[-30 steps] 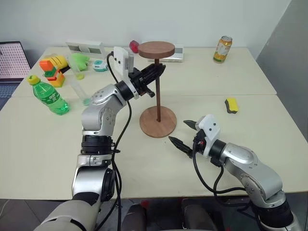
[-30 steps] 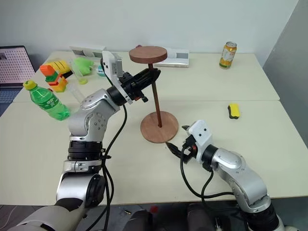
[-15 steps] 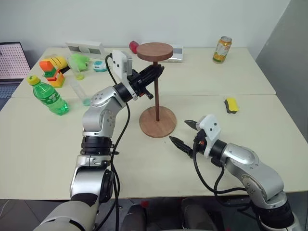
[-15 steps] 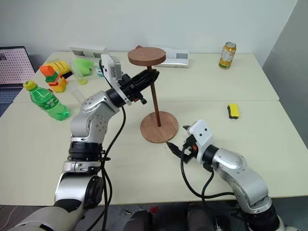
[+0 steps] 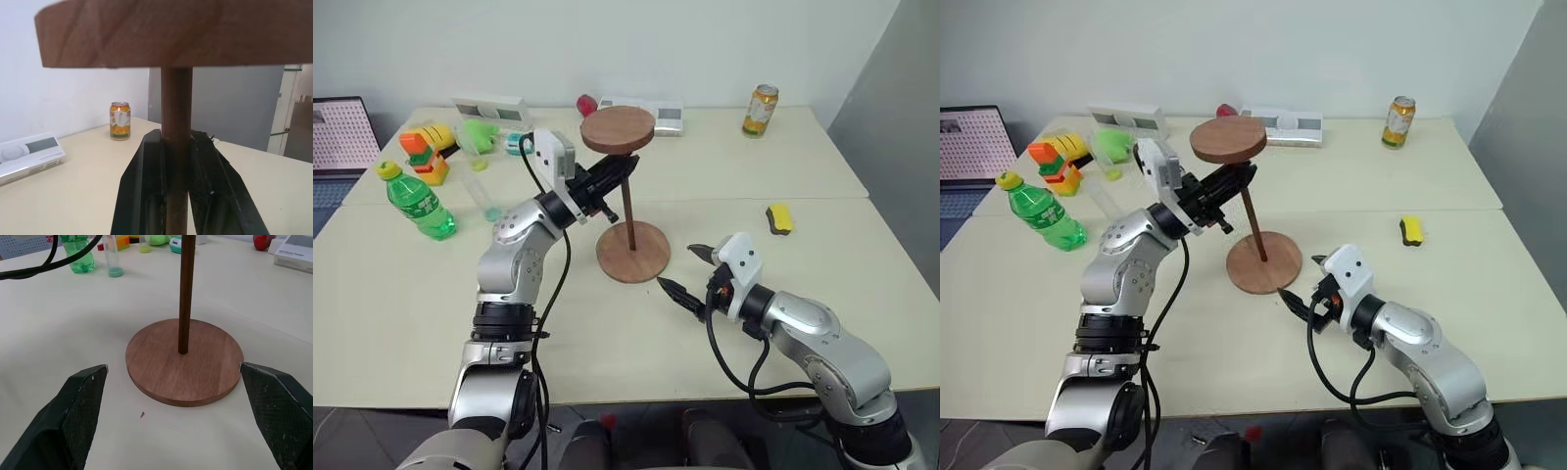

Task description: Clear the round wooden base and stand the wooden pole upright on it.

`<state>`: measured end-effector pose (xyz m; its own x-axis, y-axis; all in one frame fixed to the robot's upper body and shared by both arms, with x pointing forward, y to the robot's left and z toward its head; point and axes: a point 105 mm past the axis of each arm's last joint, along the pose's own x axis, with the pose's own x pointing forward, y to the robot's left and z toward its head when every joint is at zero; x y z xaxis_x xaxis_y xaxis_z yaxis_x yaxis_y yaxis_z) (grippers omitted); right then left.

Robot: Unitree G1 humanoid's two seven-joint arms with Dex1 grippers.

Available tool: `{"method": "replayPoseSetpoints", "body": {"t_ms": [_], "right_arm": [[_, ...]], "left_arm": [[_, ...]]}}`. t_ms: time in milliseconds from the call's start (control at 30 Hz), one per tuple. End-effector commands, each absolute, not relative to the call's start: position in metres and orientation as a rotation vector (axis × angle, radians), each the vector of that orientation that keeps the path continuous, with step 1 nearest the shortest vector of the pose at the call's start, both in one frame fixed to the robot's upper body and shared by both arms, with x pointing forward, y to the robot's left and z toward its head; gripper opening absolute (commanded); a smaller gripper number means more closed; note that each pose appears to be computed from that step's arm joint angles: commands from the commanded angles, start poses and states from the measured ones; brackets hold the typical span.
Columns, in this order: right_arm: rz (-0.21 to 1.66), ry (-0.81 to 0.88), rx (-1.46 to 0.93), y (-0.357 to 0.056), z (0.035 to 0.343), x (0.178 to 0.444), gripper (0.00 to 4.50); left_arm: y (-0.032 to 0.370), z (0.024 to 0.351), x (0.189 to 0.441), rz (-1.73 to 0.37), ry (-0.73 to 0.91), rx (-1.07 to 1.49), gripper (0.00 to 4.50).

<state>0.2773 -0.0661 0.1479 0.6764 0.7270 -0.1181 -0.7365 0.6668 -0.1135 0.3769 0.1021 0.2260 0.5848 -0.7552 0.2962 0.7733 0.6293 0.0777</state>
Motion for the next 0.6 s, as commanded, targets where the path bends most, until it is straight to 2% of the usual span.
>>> {"method": "replayPoseSetpoints", "body": {"t_ms": [33, 67, 133, 233, 333, 533, 600], "right_arm": [[0.843, 0.009, -0.163, -0.064, 0.162, 0.274, 4.50], [0.846, 0.010, -0.163, -0.064, 0.161, 0.274, 4.50], [0.852, 0.009, -0.163, -0.063, 0.161, 0.275, 4.50], [0.861, 0.006, -0.162, -0.062, 0.162, 0.277, 4.50], [0.868, 0.009, -0.165, -0.064, 0.163, 0.279, 4.50], [0.938, 0.073, -0.204, -0.077, 0.159, 0.278, 4.50], [0.973, 0.116, -0.240, -0.090, 0.157, 0.278, 4.50]], "left_arm": [[0.115, 0.190, 0.386, -0.836, -0.150, -0.063, 0.26], [0.113, 0.191, 0.386, -0.844, -0.153, -0.062, 0.26], [0.109, 0.196, 0.382, -0.879, -0.156, -0.065, 0.96], [0.100, 0.206, 0.370, -0.964, -0.155, -0.079, 1.37], [0.102, 0.209, 0.360, -1.015, -0.117, -0.053, 2.06], [0.140, 0.202, 0.343, -1.019, 0.043, 0.103, 3.31], [0.173, 0.199, 0.338, -1.005, 0.137, 0.213, 3.72]]}}
